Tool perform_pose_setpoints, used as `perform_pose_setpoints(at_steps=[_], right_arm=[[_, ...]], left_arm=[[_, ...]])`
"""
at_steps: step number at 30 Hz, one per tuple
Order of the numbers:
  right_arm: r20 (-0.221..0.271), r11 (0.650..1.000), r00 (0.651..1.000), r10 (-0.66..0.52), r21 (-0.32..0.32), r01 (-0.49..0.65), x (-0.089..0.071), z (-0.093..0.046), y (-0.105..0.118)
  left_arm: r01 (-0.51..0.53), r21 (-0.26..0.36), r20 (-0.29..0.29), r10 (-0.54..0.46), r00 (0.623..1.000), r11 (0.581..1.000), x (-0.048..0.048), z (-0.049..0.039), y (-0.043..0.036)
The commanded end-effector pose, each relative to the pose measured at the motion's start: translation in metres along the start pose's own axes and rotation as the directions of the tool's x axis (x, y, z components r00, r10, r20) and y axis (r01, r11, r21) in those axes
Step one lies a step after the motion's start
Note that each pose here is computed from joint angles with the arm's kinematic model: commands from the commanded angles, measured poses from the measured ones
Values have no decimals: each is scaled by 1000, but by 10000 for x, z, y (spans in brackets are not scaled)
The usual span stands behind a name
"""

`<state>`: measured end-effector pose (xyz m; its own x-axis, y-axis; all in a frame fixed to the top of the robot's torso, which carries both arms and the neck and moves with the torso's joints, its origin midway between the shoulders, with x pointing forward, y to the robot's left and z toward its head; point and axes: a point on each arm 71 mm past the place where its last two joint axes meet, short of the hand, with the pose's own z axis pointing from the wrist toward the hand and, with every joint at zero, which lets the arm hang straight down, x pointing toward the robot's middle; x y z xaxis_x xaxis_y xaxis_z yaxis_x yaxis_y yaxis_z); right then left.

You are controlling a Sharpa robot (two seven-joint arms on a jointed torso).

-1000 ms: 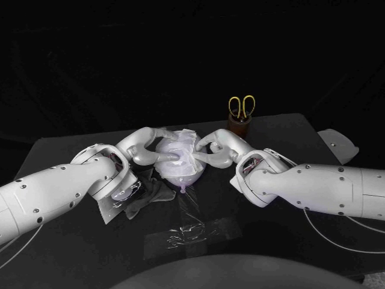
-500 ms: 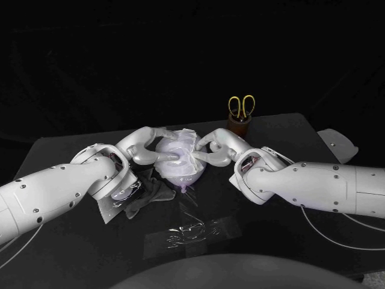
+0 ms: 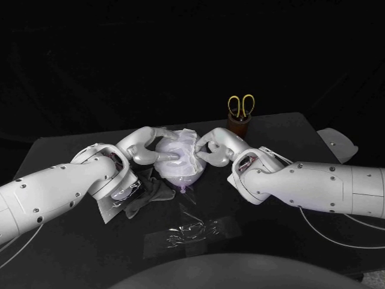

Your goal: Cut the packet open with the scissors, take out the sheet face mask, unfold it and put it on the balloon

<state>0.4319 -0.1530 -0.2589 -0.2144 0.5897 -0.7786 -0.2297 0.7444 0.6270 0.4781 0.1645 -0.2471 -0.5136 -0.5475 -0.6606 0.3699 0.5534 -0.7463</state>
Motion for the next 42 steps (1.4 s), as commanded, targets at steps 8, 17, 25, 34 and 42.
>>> perform_pose_setpoints(at_steps=[8,17,25,34,42], right_arm=[[77,999,997,4,-36,-1,-83,-100,1],[88,1000,996,-11,4,10,-257,-231,-180],[31,999,999,40,-8,-40,-280,-293,-210],[-14,998,1000,17,-65,-18,-194,-323,-109],[76,974,991,-113,-186,126,-155,-332,-33]], left_arm=[[13,-6,-34,-13,999,1000,53,1,-2],[14,-8,-33,-14,999,1000,47,-4,6],[13,-7,-32,-14,999,1000,47,-2,6],[14,-6,-32,-14,999,1000,51,4,2],[15,-4,-34,-15,999,1000,56,8,-3]])
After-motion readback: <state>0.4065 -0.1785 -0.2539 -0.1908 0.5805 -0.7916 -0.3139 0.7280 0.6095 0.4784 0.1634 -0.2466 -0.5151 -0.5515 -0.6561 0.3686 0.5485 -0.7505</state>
